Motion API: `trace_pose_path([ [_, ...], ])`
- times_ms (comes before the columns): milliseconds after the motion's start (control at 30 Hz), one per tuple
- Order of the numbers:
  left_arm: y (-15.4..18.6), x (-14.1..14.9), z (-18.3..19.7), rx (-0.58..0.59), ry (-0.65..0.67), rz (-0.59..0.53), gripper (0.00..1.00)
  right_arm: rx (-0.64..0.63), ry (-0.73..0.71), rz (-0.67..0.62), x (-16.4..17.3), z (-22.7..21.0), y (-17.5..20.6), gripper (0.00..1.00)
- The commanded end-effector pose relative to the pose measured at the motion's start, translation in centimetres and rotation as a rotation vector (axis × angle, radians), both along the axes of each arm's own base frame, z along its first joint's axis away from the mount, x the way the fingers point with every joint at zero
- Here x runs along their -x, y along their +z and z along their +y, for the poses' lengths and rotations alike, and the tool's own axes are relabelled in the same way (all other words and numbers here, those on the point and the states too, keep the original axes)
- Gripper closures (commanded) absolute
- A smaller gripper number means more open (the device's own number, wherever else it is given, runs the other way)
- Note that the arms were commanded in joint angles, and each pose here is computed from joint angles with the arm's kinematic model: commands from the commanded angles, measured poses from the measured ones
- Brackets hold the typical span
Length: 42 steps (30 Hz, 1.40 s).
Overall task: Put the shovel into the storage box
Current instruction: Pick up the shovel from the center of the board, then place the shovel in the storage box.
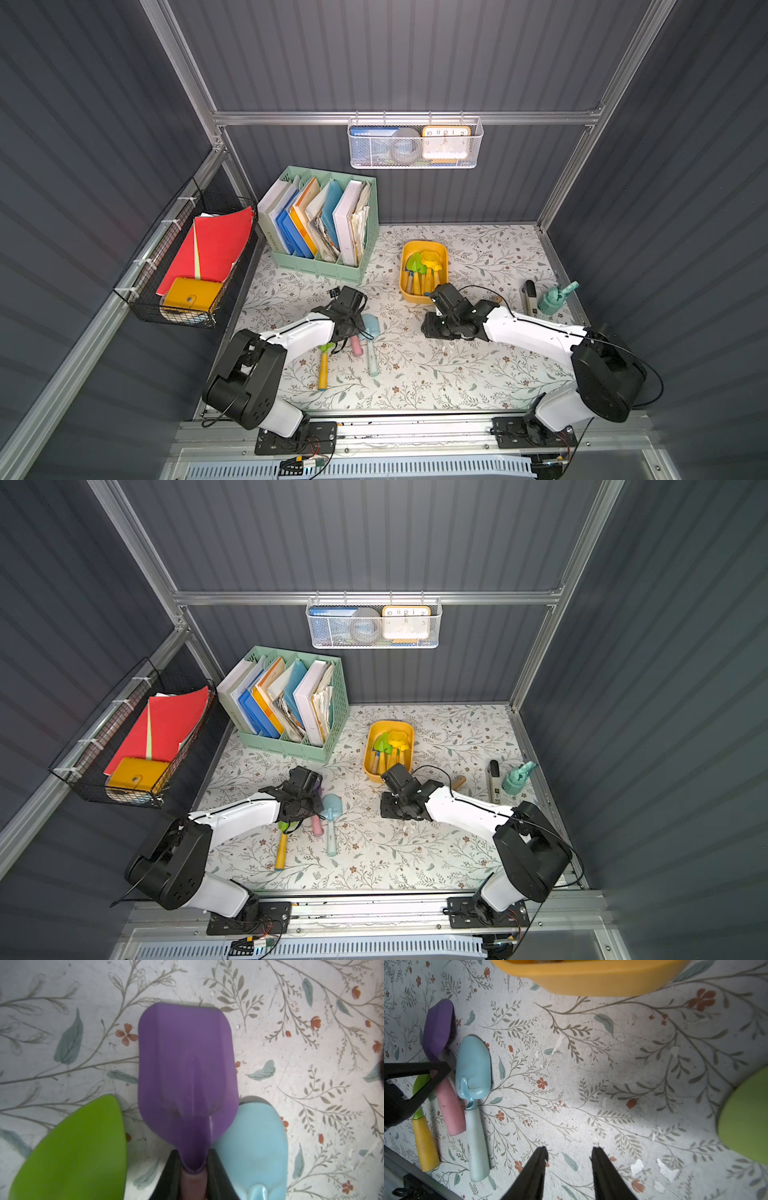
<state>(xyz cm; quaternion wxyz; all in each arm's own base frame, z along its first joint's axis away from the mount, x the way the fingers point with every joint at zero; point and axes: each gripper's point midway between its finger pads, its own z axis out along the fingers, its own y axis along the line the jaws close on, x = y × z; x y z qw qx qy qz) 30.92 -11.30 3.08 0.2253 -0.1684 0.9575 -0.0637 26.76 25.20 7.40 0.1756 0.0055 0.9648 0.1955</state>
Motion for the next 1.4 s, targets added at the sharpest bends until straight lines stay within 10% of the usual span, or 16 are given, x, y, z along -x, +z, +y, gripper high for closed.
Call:
trace_pose_path([
  [0, 1.4, -0.2, -0.2, -0.001, -0.032, -0.018, 0.89, 0.022, -0.003, -0.004, 0.3, -0.4, -0.2, 0.59],
  [733, 7.4, -2.8, -4.7, 0.111, -0.113, -0.139, 0.94, 0.065, -0.053, -0.058, 0.3, -2.8, 1.0, 0.58],
  [1367, 10.0, -12.2, -16.0, 0.187, -0.327, -0.191, 0.94, 0.062, -0.139, -0.063, 1.2, -6.3, 1.1, 0.58],
])
